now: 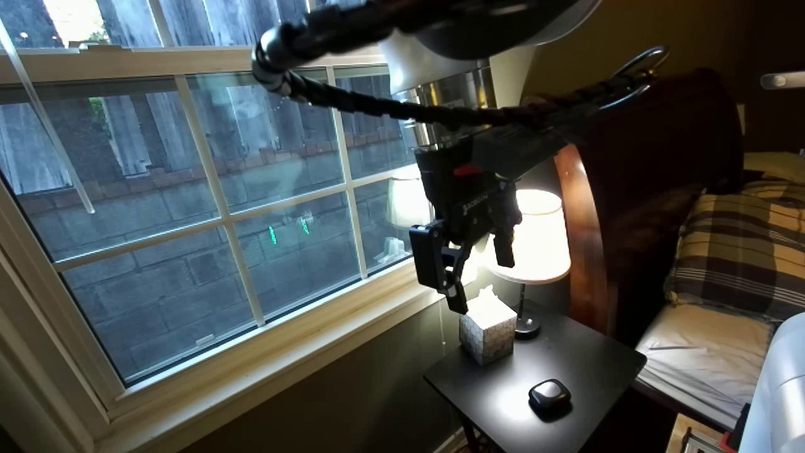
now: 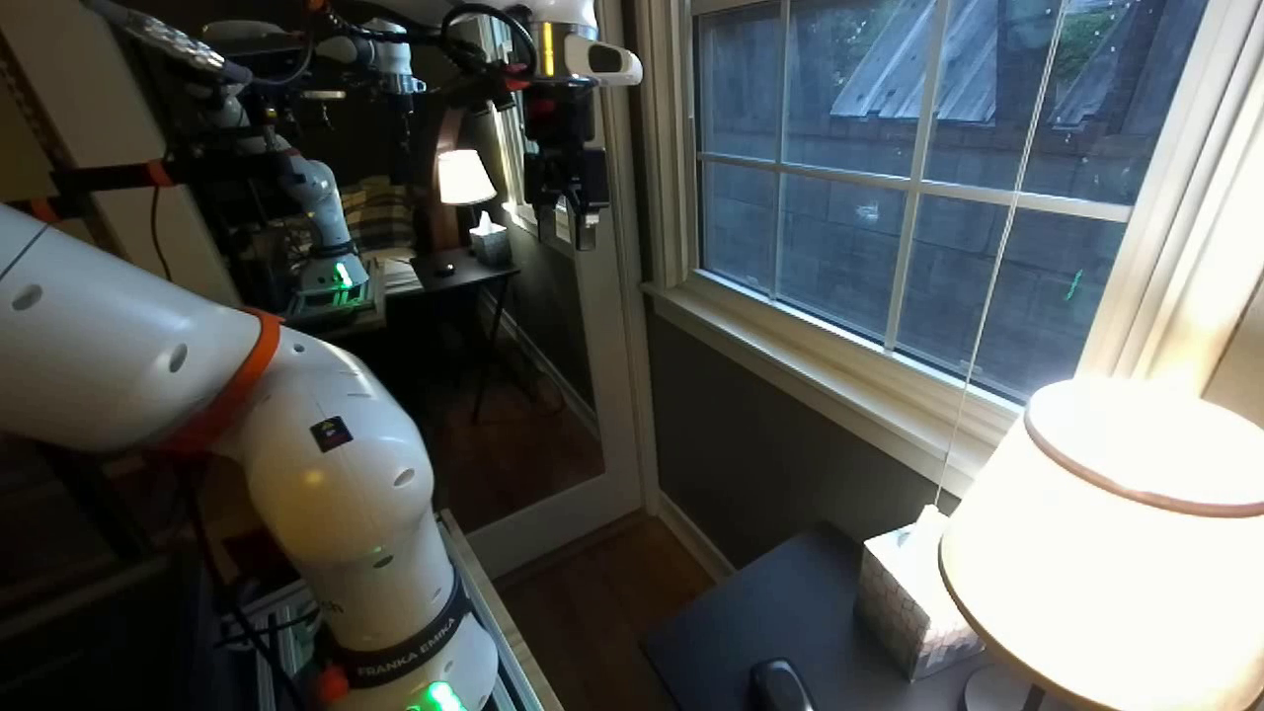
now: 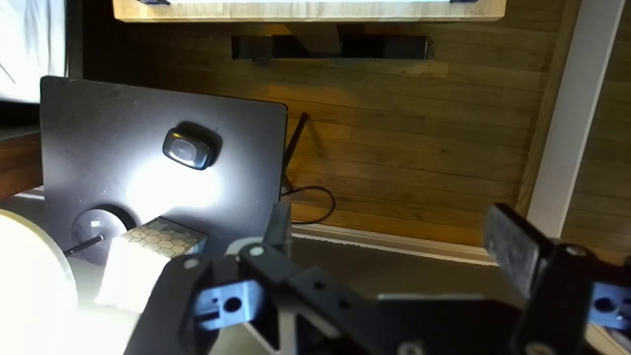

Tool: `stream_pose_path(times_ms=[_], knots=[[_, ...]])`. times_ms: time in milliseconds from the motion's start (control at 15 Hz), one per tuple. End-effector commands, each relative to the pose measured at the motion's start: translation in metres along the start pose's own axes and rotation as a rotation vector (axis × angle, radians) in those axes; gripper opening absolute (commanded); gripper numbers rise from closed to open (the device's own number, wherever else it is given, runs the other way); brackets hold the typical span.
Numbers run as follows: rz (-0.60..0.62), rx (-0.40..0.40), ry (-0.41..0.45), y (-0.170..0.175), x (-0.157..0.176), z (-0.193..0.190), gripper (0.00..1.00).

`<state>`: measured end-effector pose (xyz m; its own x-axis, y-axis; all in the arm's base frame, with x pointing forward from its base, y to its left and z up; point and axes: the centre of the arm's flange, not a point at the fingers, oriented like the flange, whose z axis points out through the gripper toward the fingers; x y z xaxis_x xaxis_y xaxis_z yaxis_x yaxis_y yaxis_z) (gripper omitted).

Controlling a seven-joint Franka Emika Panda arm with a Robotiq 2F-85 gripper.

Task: Turn off the lamp

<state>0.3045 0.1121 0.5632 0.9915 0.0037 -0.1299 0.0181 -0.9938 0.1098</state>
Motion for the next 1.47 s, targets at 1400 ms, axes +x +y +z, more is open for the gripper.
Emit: stream_pose_path(times_ms=[1400], knots=[[0.460,-0.124,0.432,0.153,0.057,0.133,1.00]])
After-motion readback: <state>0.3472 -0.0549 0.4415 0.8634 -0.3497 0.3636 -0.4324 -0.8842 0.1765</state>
